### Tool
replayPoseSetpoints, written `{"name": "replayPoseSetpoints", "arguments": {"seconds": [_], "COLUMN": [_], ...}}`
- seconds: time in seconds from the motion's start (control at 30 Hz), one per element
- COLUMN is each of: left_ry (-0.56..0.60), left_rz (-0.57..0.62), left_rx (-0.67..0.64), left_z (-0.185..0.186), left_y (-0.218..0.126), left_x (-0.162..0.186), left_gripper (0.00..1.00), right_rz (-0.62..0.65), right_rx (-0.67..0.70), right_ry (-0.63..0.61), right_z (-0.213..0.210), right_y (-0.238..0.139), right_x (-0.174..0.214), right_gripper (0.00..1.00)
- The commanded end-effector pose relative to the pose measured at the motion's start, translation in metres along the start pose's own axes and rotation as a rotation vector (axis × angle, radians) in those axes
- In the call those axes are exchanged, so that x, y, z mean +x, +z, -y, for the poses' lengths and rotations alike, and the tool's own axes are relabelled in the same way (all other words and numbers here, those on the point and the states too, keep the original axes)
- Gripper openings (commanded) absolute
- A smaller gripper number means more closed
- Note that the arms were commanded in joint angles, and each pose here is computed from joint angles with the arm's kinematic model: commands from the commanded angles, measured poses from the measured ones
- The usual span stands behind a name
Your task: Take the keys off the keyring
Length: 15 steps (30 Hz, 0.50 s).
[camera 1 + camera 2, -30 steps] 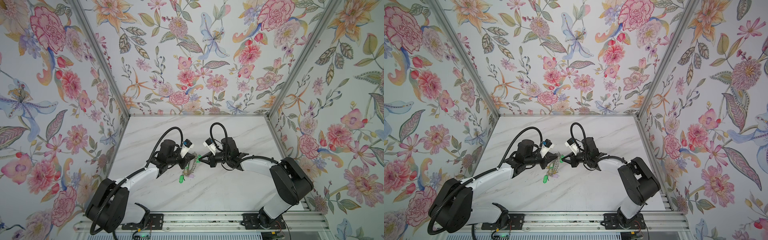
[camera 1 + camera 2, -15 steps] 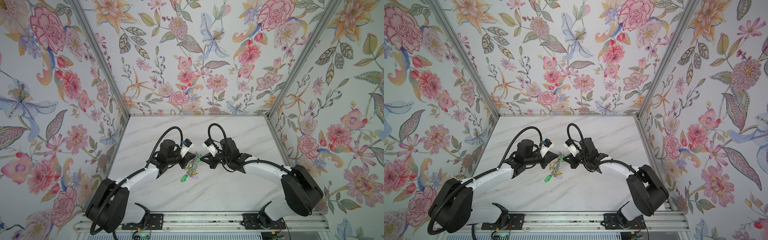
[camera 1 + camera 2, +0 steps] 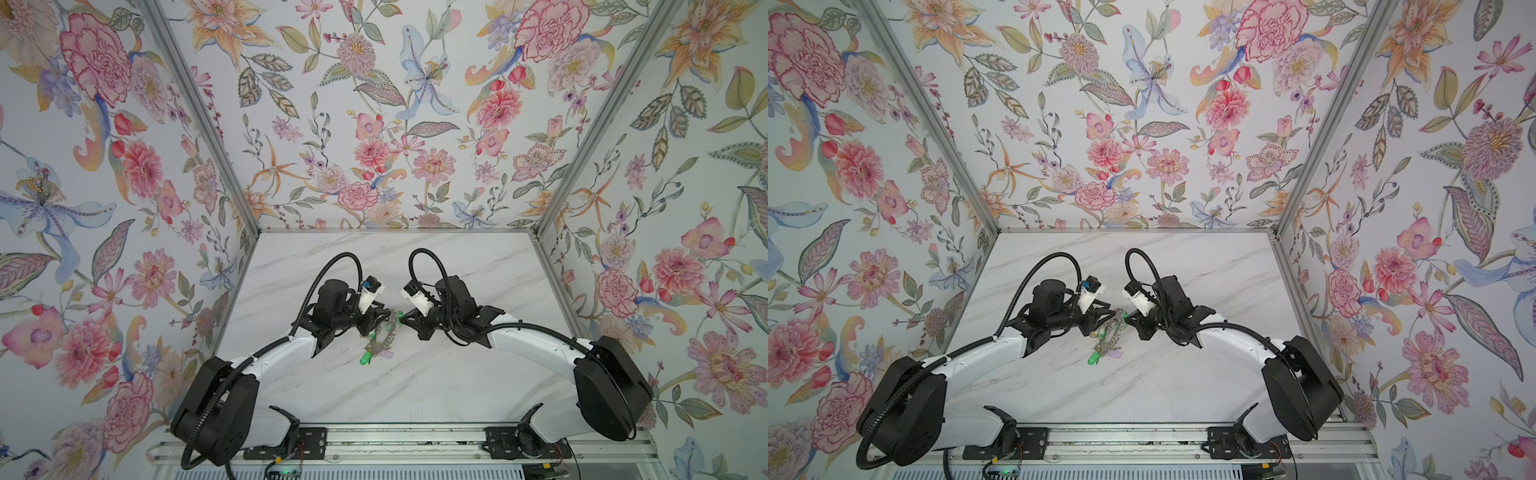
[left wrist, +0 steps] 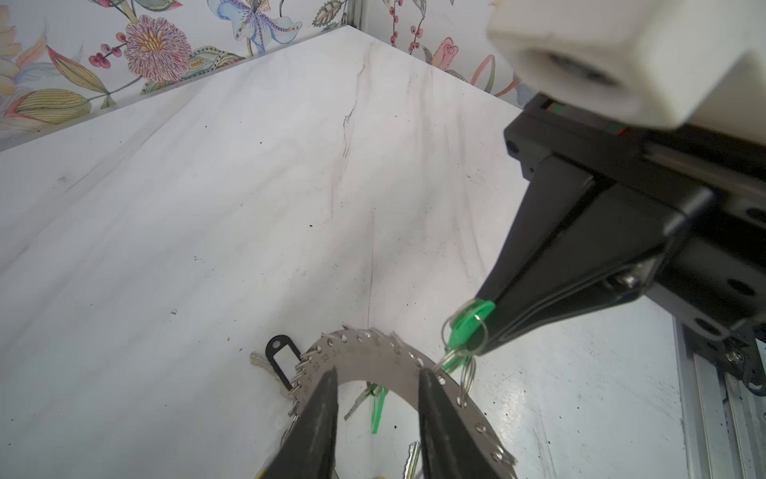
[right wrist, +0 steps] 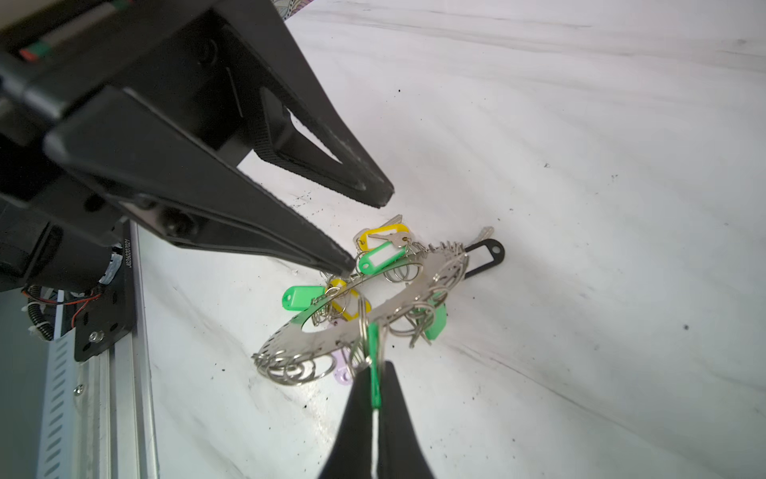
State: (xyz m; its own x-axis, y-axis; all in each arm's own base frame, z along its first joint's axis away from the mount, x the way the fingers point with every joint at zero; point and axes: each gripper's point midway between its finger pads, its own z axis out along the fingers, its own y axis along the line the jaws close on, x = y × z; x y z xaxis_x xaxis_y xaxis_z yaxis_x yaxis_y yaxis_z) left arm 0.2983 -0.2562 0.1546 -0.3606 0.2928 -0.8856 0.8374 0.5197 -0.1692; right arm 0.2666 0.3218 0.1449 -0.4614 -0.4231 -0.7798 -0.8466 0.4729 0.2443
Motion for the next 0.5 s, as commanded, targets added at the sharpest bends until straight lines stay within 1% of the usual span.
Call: {"name": "replayPoseSetpoints", "arguments": {"seconds": [0.0,0.1,0.27,0.47], "left_ry": [0.006,0.006,-0.021,-0.046], "left_rz": [0.033,0.006,0.021,0.016], "left_rx": [0.061,0.077,0.129,0.138], "left_z": [0.012,0.015,0.023,0.021], "left_y": [-0.001,0.003,0.008,0.018], "left_x": [-0.009,-0.003,0.003,0.014], "left_gripper": [0.35,0.35,0.36,0.35], "right_rz": [0.025,0.034,0.050,0.058], "right_rx": [0.009,0.012,0.011,0.005], "right_ry": [-0.050,-0.051,-0.058,-0.067], "right_z": [-0.004,-0.003,-0.006,-0.008], "right_y": [-0.006,-0.006,-0.009,-0.011], "right_x": [-0.016,-0.018,-0.022,-0.026], "right_gripper": [0.00,0.00,0.00,0.00]}}
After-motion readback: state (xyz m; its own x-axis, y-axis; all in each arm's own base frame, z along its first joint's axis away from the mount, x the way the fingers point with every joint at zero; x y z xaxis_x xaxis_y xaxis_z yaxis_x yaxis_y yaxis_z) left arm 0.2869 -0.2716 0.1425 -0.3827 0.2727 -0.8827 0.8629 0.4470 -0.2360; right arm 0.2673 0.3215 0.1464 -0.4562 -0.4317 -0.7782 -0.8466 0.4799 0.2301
